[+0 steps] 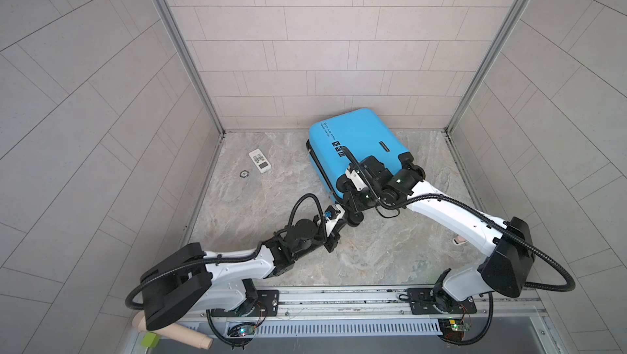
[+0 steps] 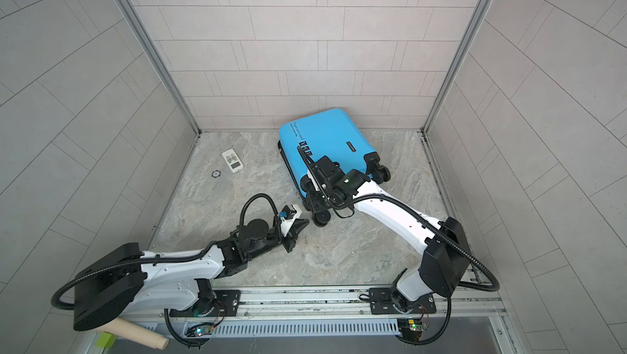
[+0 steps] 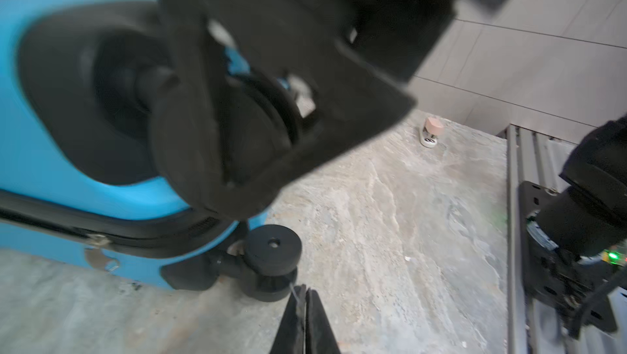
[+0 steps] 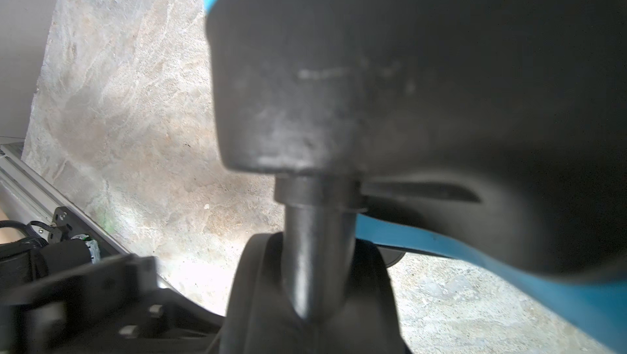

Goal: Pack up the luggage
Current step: 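Draw the left gripper back from the zipper while the right gripper holds the caster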

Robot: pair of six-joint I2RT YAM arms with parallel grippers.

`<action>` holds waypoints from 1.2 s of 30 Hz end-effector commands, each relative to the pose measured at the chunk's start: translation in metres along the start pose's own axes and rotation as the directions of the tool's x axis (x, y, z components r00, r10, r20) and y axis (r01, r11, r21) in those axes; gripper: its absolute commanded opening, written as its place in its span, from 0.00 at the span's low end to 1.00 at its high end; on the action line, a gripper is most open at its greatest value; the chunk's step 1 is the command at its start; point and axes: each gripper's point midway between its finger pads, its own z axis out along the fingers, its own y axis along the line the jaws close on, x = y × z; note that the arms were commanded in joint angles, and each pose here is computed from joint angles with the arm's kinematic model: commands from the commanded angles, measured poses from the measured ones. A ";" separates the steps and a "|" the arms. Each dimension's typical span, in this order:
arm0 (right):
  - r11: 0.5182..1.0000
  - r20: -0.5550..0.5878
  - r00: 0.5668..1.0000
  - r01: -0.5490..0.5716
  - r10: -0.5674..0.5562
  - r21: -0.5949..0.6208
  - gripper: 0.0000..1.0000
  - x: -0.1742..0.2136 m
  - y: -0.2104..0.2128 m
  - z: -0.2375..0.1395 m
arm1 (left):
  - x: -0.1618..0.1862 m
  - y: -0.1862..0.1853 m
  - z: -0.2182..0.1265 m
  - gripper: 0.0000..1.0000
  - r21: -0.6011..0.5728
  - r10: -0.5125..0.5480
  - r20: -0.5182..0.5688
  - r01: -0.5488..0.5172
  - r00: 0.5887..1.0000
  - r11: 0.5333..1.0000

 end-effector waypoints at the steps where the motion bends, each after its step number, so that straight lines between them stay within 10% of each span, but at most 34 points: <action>1: 0.998 0.234 0.972 0.031 -0.016 -0.061 0.00 -0.038 0.014 -0.045 | -0.014 0.026 -0.009 0.08 -0.142 0.060 0.016 -0.057 0.998 0.988; 11: 1.000 0.219 0.976 0.002 0.003 -0.022 0.00 -0.009 -0.006 -0.048 | -0.061 0.067 -0.040 0.43 -0.393 0.103 0.189 -0.021 0.977 0.919; 15: 1.000 0.230 0.973 -0.005 0.008 -0.015 0.00 -0.006 -0.012 -0.052 | -0.061 0.072 -0.037 0.98 -0.420 0.123 0.163 -0.044 0.979 0.906; 36: 0.998 0.199 0.978 -0.062 0.064 -0.015 0.00 0.012 -0.043 -0.050 | 0.024 0.066 -0.003 0.88 -0.348 0.046 0.074 -0.018 0.996 0.937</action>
